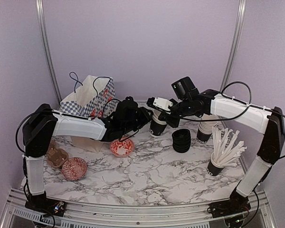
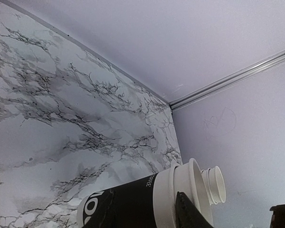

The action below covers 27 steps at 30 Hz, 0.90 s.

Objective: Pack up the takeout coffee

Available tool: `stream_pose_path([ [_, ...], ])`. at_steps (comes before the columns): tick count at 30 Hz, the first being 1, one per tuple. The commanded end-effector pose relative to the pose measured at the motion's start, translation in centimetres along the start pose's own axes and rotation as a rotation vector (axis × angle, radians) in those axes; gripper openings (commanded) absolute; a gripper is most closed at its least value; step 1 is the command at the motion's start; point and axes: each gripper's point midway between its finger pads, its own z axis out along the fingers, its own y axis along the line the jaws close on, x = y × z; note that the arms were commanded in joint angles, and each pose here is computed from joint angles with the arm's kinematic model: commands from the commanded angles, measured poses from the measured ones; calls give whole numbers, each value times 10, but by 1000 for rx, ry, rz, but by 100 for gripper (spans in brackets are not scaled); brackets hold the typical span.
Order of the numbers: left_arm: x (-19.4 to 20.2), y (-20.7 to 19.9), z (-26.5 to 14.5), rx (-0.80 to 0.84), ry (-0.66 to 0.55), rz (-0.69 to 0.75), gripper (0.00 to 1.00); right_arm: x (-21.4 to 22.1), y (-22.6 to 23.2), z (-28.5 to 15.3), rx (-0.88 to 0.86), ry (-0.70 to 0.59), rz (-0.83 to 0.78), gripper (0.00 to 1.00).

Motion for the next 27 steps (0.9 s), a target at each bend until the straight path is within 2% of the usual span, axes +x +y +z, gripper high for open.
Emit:
stream_pose_path([
  [1,21,-10,-16,5,79,38,42,-34,-25,-7,91,-132,-23,0],
  [10,37,-12,-16,20,129,-5,40,-34,-29,0,98,-128,-10,0],
  [16,45,-7,-9,14,153,-37,31,-36,-26,0,84,-142,-11,0],
  [21,44,13,2,-29,148,-102,17,-42,-14,-3,41,-148,-24,0],
  [24,38,15,4,-36,130,-111,9,-42,-3,-3,18,-116,-41,0],
  [27,38,13,5,-28,135,-115,6,-39,-2,-5,28,-88,-43,0],
])
